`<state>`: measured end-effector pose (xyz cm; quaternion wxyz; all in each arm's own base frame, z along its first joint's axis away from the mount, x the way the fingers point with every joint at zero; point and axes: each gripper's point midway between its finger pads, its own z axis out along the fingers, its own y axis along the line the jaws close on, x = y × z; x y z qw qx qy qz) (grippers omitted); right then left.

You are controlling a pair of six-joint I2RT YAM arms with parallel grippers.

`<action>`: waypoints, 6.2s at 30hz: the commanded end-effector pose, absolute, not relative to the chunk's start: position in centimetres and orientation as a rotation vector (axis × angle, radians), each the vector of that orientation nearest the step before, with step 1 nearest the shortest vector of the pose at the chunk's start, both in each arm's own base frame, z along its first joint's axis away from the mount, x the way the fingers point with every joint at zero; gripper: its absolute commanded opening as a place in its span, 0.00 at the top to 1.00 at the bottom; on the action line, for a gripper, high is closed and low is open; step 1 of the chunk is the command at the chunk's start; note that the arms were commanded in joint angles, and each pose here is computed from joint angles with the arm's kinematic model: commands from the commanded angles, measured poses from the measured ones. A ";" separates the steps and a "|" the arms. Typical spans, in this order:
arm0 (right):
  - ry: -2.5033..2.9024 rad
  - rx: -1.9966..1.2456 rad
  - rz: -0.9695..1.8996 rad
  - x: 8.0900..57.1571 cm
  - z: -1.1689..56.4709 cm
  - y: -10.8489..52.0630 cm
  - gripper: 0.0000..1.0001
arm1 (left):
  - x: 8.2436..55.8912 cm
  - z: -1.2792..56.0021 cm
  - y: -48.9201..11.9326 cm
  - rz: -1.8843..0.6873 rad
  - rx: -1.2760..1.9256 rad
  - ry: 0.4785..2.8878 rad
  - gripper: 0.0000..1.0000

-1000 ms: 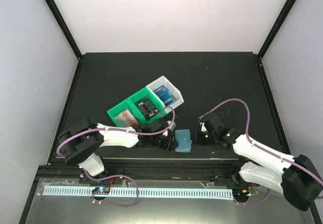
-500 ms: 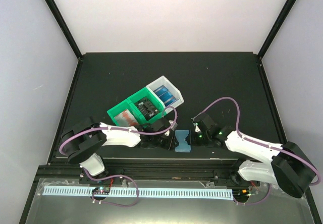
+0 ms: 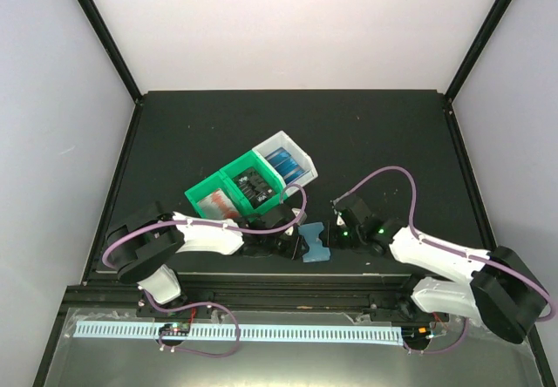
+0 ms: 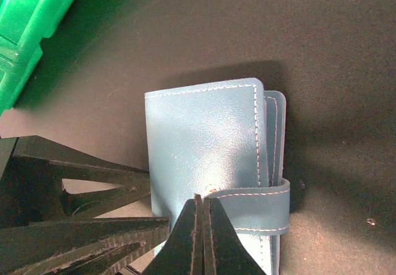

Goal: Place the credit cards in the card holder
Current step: Close the card holder at the center of the board.

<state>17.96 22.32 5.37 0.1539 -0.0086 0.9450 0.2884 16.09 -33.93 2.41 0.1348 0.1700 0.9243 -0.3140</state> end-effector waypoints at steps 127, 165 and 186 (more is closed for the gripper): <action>3.037 -0.084 0.665 12.2 -1.6 20.0 0.99 | 16.4 1.5 -34.1 -0.838 0.492 2.692 0.71; 2.857 -0.225 0.647 16.3 4.1 22.3 0.86 | 17.3 3.5 -34.2 -0.834 0.467 2.644 0.66; 2.923 -0.197 0.486 17.1 1.8 21.6 0.89 | 17.3 3.3 -34.1 -0.835 0.467 2.646 0.67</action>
